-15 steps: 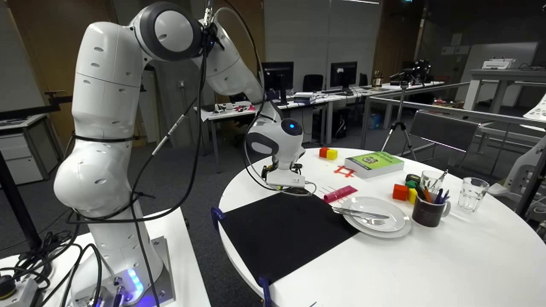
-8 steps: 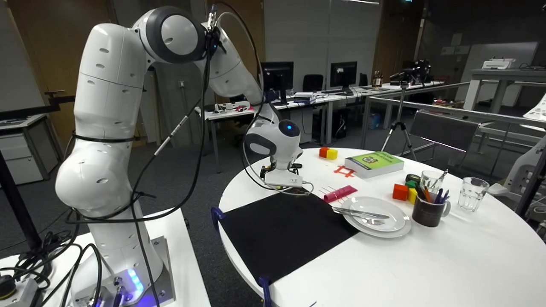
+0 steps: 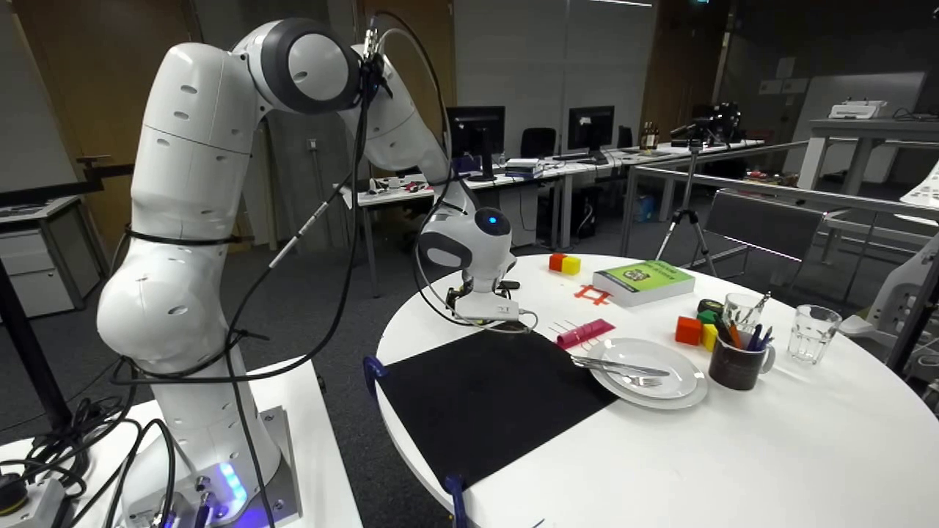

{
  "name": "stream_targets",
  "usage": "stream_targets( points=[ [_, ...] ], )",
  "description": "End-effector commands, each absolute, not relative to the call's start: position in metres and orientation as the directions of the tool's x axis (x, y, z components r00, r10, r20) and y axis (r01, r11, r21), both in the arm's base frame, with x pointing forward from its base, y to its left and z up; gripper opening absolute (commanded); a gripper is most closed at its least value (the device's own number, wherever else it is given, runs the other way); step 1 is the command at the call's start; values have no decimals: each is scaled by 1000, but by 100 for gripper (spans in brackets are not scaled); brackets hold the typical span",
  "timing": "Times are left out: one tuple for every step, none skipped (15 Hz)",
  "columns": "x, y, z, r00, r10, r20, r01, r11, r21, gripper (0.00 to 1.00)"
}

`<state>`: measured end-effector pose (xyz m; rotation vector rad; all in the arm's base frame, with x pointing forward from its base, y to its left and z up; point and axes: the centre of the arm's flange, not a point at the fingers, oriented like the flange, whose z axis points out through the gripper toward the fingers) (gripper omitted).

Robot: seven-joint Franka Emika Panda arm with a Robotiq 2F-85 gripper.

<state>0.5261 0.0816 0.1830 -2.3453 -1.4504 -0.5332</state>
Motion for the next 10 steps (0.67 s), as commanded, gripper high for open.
stream_targets(
  points=[
    [536,82,178,333,810,483,925,-381,3,100],
    [538,82,178,315,818,482,929,-369,19,100],
    [541,82,177,301,822,483,934,-357,25,100],
    [544,83,177,290,826,484,937,-348,34,100],
    [547,84,176,283,826,487,938,-344,37,100],
    [550,86,176,283,824,492,937,-346,40,100],
    [553,88,177,284,821,496,936,-350,45,100],
    [556,90,177,291,815,500,932,-359,43,100],
    [560,93,177,294,812,504,930,-364,45,100],
    [563,95,176,298,809,507,928,-371,47,100]
  ],
)
